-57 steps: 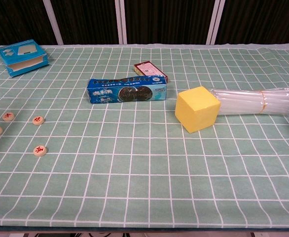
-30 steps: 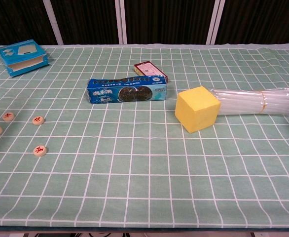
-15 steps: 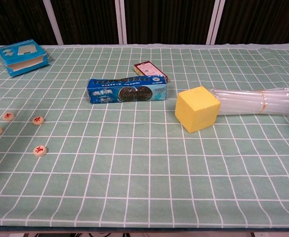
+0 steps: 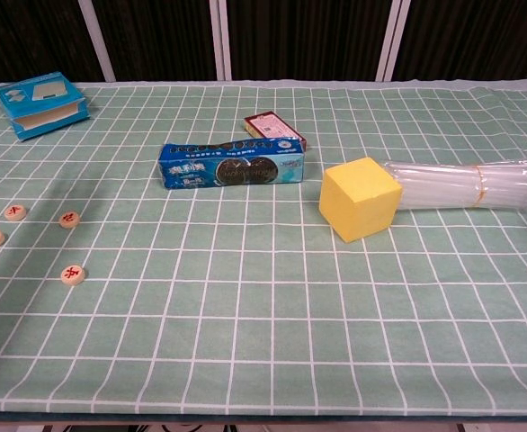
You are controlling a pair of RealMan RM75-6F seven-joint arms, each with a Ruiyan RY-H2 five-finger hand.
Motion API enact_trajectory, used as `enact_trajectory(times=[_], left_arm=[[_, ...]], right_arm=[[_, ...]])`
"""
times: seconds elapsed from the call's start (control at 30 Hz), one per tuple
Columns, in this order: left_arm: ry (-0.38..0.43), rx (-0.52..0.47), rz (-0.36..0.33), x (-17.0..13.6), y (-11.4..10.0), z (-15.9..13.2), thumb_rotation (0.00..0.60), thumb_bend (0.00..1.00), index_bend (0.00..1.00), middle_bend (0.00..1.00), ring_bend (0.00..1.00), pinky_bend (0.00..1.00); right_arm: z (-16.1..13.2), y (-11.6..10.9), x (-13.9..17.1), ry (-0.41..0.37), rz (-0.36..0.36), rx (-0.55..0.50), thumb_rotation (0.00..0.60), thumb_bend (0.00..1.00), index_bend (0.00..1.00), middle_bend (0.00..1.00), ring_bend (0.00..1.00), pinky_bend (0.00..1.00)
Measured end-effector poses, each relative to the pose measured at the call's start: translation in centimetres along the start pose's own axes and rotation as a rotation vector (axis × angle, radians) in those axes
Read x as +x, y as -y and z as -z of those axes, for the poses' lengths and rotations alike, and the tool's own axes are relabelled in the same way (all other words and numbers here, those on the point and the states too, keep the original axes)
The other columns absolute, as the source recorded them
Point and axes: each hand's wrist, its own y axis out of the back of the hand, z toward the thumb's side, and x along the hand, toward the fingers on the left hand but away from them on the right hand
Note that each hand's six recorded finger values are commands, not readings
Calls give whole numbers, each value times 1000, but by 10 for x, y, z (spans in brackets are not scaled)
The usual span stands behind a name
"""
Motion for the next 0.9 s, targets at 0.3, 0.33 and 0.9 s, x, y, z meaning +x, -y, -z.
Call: enact_trajectory(times=[0.3,0.33,0.9], left_arm=[[-65,34,80,37,25,11,600,226,306,0,0,0],[-71,37,85,39,27,12,600,226,312,0,0,0],[-87,78,125,64,52,12,600,252,408,5,0,0]], right_arm=[[2,0,-1,17,-1,-5,600,266,118,52,12,0],[2,0,-1,18,-2,-6,600,266,118,52,13,0],[4,1,-2,44,-5,-18,600,267,118,52,13,0]])
